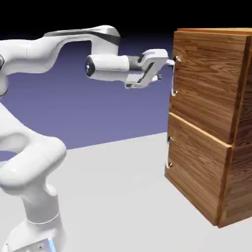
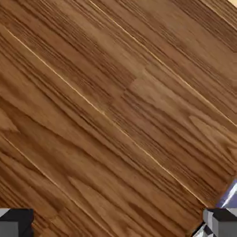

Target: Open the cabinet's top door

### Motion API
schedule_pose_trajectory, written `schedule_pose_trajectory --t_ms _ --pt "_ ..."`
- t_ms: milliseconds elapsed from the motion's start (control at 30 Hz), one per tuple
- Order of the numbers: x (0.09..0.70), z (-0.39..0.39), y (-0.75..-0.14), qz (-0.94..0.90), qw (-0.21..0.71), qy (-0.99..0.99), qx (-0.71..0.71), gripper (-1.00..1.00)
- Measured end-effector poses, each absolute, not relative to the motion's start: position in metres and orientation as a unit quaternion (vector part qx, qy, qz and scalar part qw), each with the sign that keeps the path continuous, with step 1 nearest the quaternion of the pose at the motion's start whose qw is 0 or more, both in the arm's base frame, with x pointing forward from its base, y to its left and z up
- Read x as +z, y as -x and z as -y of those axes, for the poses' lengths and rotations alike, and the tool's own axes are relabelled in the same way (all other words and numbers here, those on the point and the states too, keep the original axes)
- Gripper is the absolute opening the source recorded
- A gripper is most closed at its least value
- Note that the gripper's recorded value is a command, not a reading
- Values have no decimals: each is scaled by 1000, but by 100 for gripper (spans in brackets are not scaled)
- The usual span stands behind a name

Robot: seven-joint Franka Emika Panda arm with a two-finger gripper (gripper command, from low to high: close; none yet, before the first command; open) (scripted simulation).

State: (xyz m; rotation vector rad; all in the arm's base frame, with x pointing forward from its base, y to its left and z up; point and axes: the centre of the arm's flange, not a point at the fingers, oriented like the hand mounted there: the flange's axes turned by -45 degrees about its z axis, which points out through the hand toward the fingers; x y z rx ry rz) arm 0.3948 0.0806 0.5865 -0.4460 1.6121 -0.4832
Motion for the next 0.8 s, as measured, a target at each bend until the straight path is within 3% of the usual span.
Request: schedule_pose_trajectory --t_ms 467,633,667,800 --pt "540 -145 -429 -707 707 -18 -18 0" --pt "540 -142 -478 -707 707 -18 -18 0" --pt "540 -142 -479 -707 707 -18 -18 -100" --pt "540 -137 -468 -707 707 -6 -7 -100"
